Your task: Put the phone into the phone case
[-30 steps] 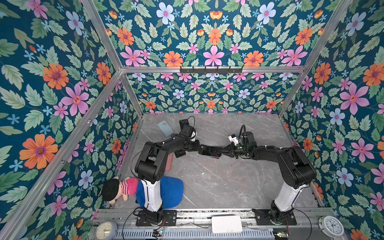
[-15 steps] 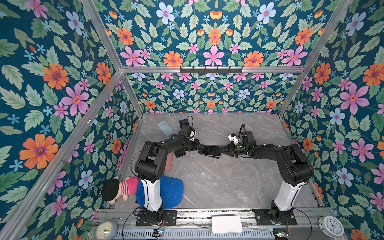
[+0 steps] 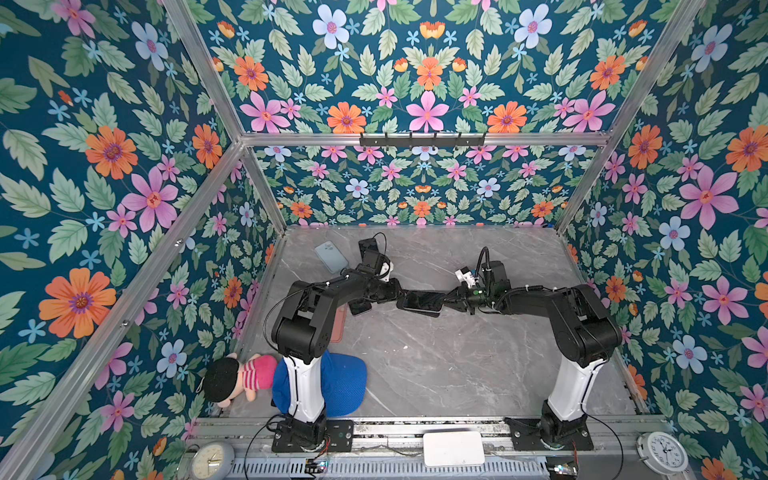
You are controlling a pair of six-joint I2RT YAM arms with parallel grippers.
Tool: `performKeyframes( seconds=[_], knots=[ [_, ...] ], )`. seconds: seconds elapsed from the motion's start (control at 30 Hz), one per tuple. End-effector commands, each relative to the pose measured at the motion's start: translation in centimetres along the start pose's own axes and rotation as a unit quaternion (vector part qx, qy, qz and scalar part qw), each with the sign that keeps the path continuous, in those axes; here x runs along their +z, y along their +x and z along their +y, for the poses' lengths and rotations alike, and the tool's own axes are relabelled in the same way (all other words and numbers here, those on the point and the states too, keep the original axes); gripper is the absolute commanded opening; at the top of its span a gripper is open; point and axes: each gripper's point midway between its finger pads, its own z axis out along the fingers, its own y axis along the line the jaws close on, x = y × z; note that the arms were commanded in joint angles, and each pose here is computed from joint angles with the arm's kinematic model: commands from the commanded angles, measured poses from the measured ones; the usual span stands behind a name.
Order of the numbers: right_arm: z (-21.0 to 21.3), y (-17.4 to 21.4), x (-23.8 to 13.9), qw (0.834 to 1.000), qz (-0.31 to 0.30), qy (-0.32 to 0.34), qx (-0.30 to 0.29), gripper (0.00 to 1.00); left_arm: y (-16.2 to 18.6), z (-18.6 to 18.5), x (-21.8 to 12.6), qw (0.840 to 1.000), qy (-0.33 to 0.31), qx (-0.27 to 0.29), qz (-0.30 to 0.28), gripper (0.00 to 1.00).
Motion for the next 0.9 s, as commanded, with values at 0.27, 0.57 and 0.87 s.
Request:
performKeyframes(
  seconds=[0.27, 0.57, 0.87],
  knots=[
    [-0.7, 0.6, 0.5, 0.999, 0.030, 0.007, 0.011, 0.10, -0.3, -0.3, 0.6, 1.000, 0.016, 0.000, -0.003, 0.44],
    [-1.3, 0.7, 0.7, 0.999, 0.036, 0.012, 0.017, 0.17, -0.2, -0.3, 1.0, 1.000, 0.022, -0.005, 0.000, 0.44],
    [-1.5, 0.7, 1.1, 0.999, 0.045, 0.006, 0.017, 0.13, 0.1, -0.2, 1.3, 1.000, 0.026, -0.009, 0.003, 0.44]
  ],
)
